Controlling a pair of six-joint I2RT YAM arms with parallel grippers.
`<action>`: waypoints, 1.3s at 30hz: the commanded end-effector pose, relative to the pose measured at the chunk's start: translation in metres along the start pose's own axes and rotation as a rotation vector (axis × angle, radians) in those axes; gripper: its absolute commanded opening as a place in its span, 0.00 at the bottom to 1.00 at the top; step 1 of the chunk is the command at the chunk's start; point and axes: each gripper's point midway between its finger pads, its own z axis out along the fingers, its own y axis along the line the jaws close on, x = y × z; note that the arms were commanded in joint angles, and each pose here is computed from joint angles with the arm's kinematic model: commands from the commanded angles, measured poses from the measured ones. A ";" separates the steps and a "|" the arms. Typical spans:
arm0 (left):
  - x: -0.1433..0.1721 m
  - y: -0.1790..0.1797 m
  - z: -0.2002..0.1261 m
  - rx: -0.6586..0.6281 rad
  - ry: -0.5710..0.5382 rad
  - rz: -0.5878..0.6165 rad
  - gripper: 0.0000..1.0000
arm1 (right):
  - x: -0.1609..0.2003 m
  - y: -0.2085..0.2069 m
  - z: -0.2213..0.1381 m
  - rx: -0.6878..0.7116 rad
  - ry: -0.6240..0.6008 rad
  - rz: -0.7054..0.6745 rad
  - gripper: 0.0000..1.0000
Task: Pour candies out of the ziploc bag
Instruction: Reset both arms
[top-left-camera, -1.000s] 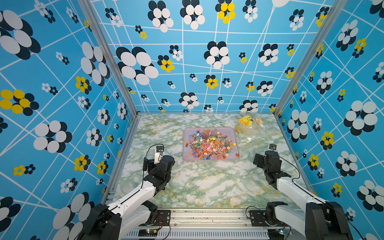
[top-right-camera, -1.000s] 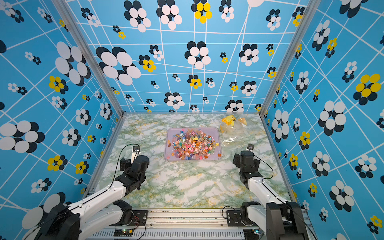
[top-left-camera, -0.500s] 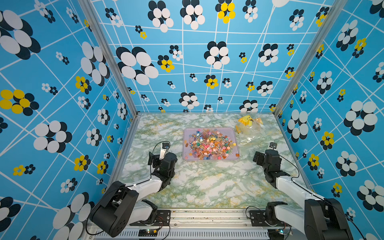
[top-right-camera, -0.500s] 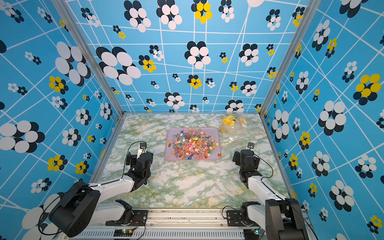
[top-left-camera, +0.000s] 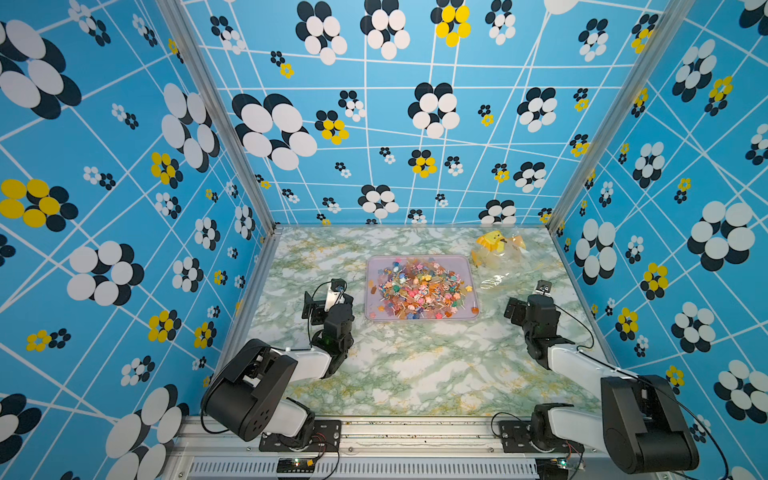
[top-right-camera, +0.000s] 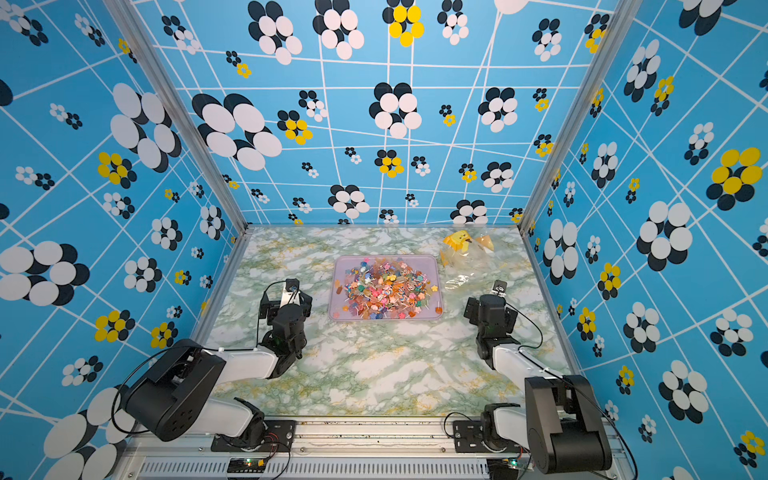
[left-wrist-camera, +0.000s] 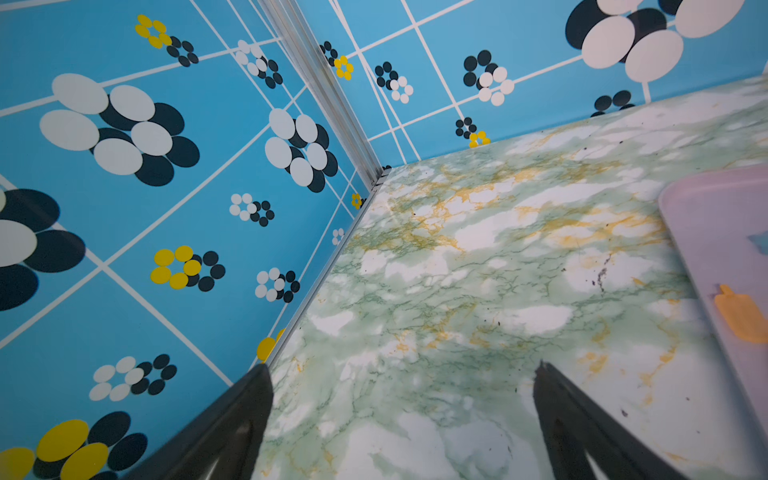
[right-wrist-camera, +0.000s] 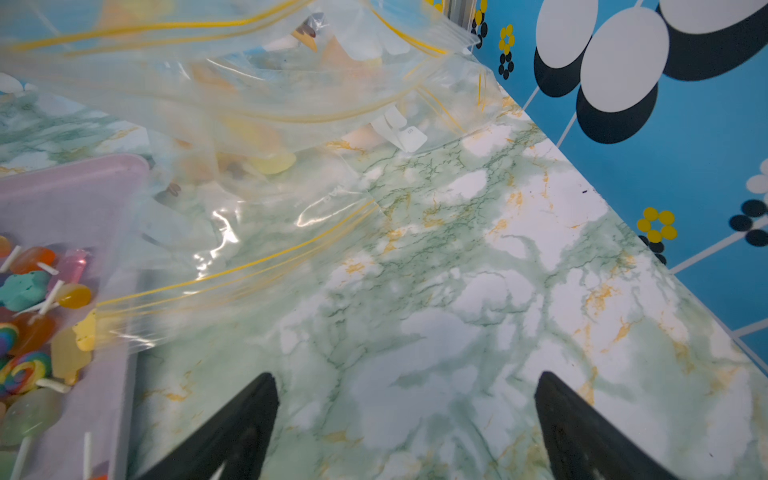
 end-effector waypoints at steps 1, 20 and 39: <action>-0.003 0.001 0.000 0.002 -0.028 -0.011 0.99 | -0.021 0.004 0.002 0.006 -0.062 0.009 0.99; -0.009 0.003 0.003 0.025 -0.105 -0.088 0.99 | -0.030 0.007 0.011 0.015 -0.096 -0.004 0.99; -0.001 0.021 0.013 0.000 -0.070 -0.155 0.99 | -0.041 0.008 0.018 0.036 -0.150 -0.012 0.99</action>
